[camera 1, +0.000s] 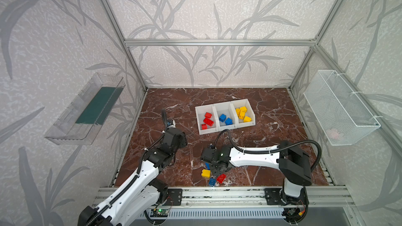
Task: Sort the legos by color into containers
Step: 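Lower the right gripper onto a blue 2x2 brick and grasp it, then carry the blue brick to the middle compartment and open the right gripper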
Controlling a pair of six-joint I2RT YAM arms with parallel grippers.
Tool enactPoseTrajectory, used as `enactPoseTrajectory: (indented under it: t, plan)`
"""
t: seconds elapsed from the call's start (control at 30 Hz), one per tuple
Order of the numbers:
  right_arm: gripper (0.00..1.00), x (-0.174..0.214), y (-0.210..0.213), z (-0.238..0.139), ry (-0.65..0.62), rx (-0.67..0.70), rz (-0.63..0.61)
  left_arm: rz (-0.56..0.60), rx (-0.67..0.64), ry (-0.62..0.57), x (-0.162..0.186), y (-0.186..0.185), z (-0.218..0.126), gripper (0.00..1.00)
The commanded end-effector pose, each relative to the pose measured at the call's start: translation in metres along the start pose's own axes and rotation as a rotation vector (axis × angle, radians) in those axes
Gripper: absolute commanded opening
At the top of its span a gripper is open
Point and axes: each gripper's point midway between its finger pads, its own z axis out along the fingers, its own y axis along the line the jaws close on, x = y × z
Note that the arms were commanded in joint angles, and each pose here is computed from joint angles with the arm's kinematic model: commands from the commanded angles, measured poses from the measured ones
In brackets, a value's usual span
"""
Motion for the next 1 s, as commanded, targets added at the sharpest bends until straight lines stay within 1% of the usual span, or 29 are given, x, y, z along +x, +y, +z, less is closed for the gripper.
enactPoseTrajectory:
  t: [0.0, 0.07, 0.13, 0.2, 0.37, 0.47, 0.57, 0.73, 0.83, 0.97]
  plan:
    - [0.44, -0.001, -0.003, 0.004, 0.000, 0.019, -0.005, -0.015, -0.012, -0.001, 0.002, 0.003, 0.003, 0.69]
    - [0.40, -0.003, -0.002, 0.005, 0.000, 0.017, -0.005, -0.013, -0.013, 0.000, 0.002, 0.003, 0.003, 0.69]
    - [0.34, -0.005, -0.001, 0.006, -0.002, 0.016, -0.006, -0.012, -0.011, 0.002, 0.002, 0.003, 0.003, 0.69]
    - [0.31, -0.006, -0.001, 0.005, -0.005, 0.011, -0.008, -0.013, -0.010, 0.001, 0.002, 0.003, 0.003, 0.69]
    - [0.30, -0.014, -0.006, -0.009, -0.029, 0.013, -0.019, -0.020, -0.009, 0.003, 0.002, 0.003, 0.004, 0.69]
    - [0.29, -0.031, -0.021, -0.029, -0.074, 0.022, -0.022, -0.023, -0.001, 0.003, 0.002, 0.001, 0.003, 0.69]
    - [0.29, -0.065, -0.044, -0.055, -0.141, 0.027, -0.024, -0.028, 0.007, 0.010, 0.003, 0.000, 0.003, 0.69]
    - [0.30, -0.143, -0.097, -0.089, -0.263, 0.036, 0.027, -0.047, 0.035, 0.037, 0.009, -0.005, 0.004, 0.69]
    - [0.30, -0.187, -0.122, -0.096, -0.318, 0.022, 0.077, -0.055, 0.052, 0.063, 0.014, -0.007, 0.003, 0.69]
    - [0.30, -0.227, -0.149, -0.093, -0.335, 0.037, 0.115, -0.059, 0.061, 0.083, 0.016, -0.008, 0.000, 0.69]
